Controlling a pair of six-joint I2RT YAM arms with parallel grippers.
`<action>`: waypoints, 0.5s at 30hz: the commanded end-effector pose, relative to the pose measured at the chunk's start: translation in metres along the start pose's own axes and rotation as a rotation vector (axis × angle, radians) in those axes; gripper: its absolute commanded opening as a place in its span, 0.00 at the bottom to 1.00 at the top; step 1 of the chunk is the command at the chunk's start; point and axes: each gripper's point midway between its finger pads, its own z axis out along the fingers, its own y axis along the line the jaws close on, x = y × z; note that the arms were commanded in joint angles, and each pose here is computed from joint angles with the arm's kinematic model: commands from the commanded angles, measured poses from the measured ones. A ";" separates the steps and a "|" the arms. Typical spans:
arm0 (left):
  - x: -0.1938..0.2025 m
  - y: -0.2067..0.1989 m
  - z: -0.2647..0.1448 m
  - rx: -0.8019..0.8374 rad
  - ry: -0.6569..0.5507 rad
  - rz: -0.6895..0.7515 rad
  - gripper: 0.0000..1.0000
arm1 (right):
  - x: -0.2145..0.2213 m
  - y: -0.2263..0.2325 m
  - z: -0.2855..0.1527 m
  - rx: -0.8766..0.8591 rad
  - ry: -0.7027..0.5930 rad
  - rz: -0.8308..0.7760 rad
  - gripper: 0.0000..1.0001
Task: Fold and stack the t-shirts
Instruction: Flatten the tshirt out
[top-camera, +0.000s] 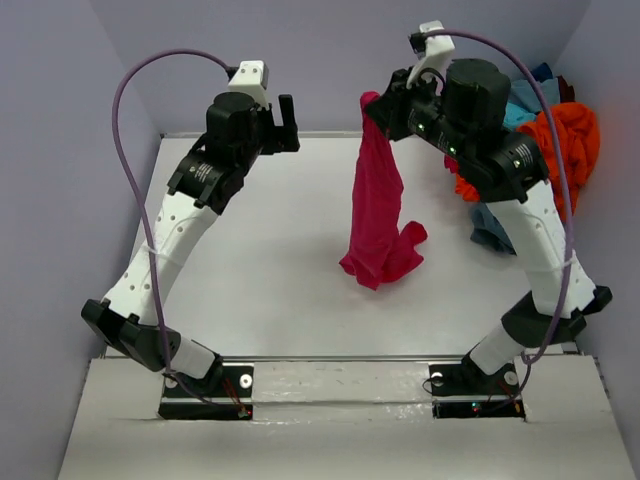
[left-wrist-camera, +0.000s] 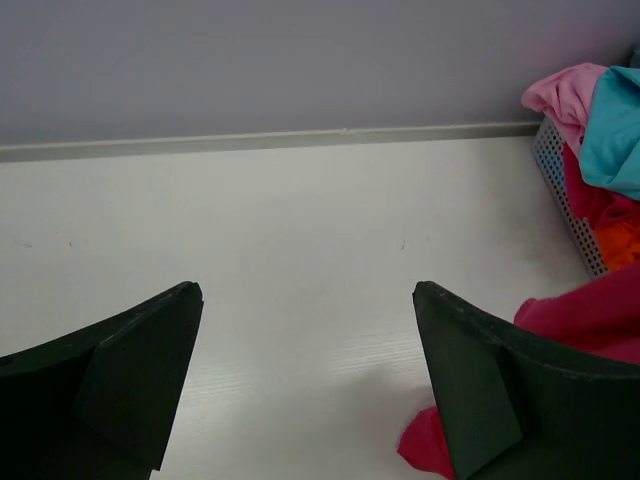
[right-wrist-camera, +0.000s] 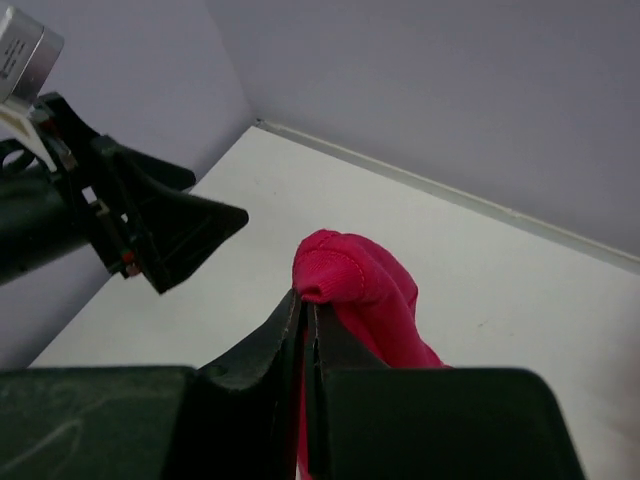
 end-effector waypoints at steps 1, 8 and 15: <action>-0.005 -0.002 0.000 0.015 -0.032 -0.023 0.99 | -0.041 0.009 0.017 -0.020 -0.107 -0.022 0.07; 0.005 0.002 0.000 0.004 -0.016 -0.016 0.99 | -0.062 0.027 0.012 -0.071 -0.169 -0.019 0.07; 0.026 0.001 0.008 0.011 0.021 -0.023 0.99 | 0.003 0.007 0.015 0.019 -0.002 0.039 0.07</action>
